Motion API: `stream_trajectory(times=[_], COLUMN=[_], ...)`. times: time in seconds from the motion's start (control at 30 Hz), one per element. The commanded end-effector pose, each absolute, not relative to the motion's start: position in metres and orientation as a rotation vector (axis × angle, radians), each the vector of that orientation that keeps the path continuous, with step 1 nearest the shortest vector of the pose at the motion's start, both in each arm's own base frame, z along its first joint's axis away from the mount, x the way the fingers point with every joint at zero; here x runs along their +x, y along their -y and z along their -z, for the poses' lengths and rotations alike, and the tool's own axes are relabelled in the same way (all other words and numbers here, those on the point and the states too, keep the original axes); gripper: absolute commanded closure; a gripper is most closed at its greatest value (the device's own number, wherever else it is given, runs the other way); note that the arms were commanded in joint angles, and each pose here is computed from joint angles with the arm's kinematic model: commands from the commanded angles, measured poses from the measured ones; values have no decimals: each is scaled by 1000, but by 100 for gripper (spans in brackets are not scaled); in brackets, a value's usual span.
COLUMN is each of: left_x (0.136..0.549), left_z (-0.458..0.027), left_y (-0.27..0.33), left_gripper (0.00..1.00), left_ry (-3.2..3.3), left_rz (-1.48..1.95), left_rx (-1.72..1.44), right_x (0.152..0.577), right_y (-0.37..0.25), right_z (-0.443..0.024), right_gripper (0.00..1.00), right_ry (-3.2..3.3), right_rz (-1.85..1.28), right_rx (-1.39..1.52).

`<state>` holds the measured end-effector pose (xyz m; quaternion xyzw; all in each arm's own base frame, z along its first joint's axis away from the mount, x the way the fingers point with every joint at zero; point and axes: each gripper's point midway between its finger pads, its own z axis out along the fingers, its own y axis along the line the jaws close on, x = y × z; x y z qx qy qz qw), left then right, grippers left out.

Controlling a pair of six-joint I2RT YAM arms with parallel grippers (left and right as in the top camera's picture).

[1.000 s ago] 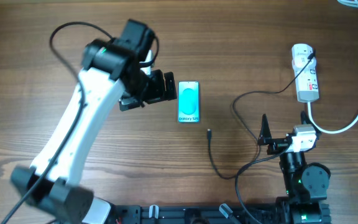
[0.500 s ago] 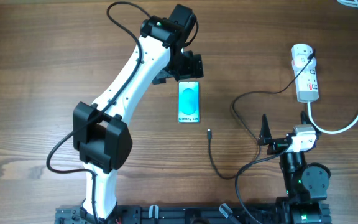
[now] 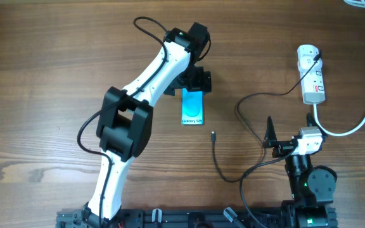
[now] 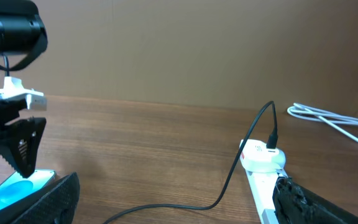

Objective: Plug charger to phone and switch on socket
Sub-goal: 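Reach the left gripper forward over the Galaxy S25 phone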

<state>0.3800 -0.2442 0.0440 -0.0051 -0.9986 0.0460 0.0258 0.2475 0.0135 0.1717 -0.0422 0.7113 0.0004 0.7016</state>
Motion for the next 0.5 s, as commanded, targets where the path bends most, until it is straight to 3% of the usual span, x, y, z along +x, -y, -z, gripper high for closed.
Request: stream_trajectory(times=[0.0,0.47], left_x=[378,365], left_z=[-28,4], left_y=[249,254], left_gripper=[0,0], left_ry=[3055,2989], left_rz=[-144,-92], left_rx=[-102,-86], right_x=[247,247], right_y=[-11,-11], right_z=[-173,-173], right_gripper=[0,0], right_ry=[-1575,-1575], right_rz=[21,21], right_rx=[-99,-99])
